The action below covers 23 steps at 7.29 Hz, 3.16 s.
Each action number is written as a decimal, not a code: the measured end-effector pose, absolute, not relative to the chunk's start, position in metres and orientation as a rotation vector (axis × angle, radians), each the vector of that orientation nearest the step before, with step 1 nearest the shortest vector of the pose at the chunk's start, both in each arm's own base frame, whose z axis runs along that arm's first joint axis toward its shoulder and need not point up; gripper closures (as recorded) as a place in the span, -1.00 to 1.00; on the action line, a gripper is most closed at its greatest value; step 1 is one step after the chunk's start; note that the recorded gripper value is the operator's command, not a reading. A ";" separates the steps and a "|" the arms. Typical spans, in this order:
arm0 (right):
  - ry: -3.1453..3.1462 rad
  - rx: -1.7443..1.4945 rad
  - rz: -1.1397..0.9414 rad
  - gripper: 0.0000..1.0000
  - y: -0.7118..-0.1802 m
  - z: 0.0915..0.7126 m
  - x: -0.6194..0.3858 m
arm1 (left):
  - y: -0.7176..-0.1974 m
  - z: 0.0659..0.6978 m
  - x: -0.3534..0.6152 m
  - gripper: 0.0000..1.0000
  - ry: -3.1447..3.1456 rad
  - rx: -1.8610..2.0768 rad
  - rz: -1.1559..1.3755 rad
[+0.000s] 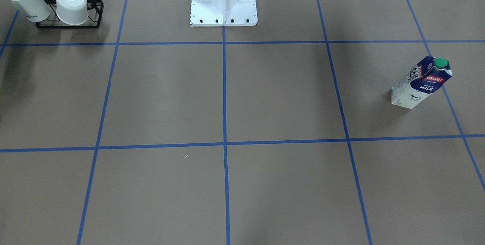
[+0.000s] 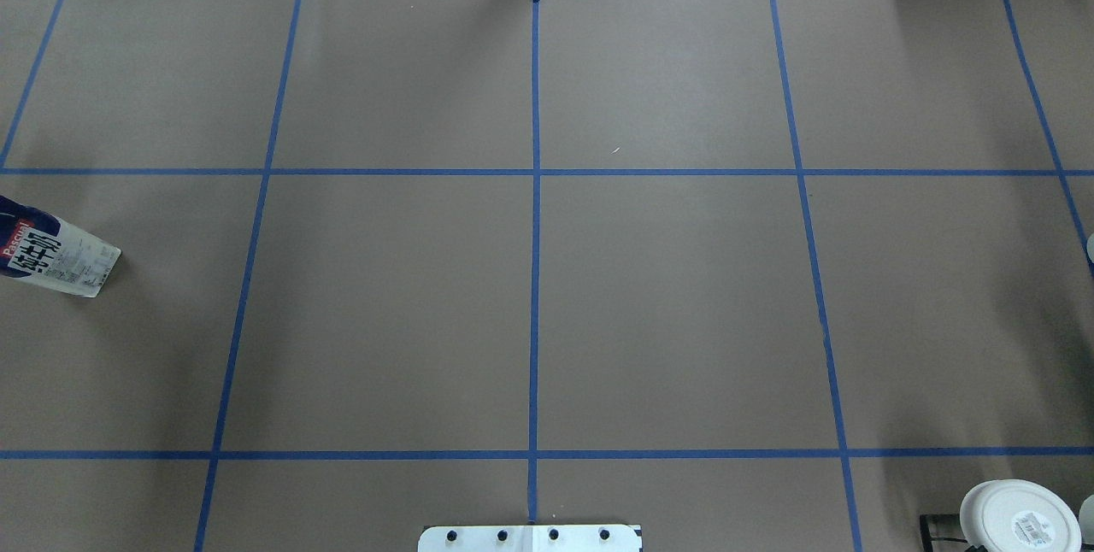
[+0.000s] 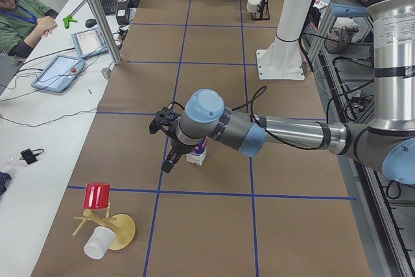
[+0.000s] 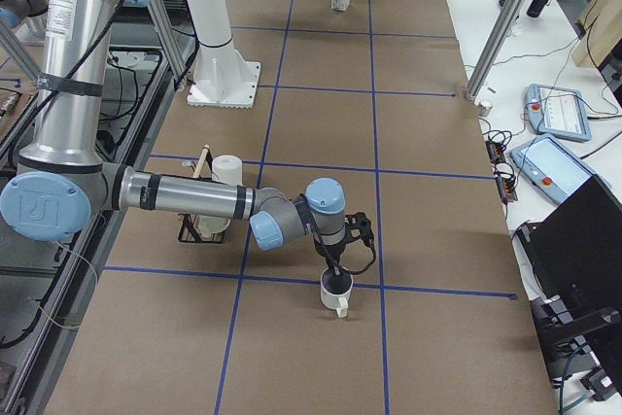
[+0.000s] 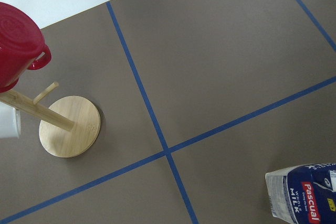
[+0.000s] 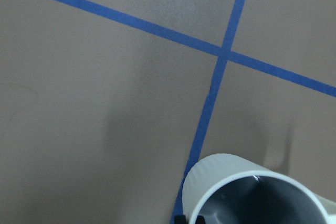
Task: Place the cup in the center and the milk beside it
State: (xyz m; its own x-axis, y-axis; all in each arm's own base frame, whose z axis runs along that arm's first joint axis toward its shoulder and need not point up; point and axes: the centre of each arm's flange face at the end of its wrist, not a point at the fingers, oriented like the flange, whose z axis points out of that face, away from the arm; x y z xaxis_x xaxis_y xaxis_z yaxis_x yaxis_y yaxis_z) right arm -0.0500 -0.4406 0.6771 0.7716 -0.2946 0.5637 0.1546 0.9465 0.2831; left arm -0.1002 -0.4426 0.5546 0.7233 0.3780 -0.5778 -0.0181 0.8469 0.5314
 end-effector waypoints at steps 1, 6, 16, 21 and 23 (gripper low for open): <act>-0.667 0.272 -0.251 1.00 -0.453 0.653 -0.049 | -0.443 0.555 -0.100 -0.97 0.737 0.524 0.229; -0.853 0.418 -0.229 1.00 -0.558 0.464 -0.138 | -0.443 0.557 -0.099 -0.97 0.738 0.521 0.230; -0.743 -0.007 0.211 1.00 -0.454 0.121 -0.542 | -0.443 0.568 -0.099 -0.97 0.741 0.502 0.224; -0.740 0.047 0.175 0.94 -0.427 0.118 -0.602 | -0.444 0.577 -0.099 -0.97 0.741 0.503 0.224; -0.746 0.073 0.169 -0.01 -0.428 0.121 -0.615 | -0.445 0.580 -0.099 -0.97 0.741 0.506 0.225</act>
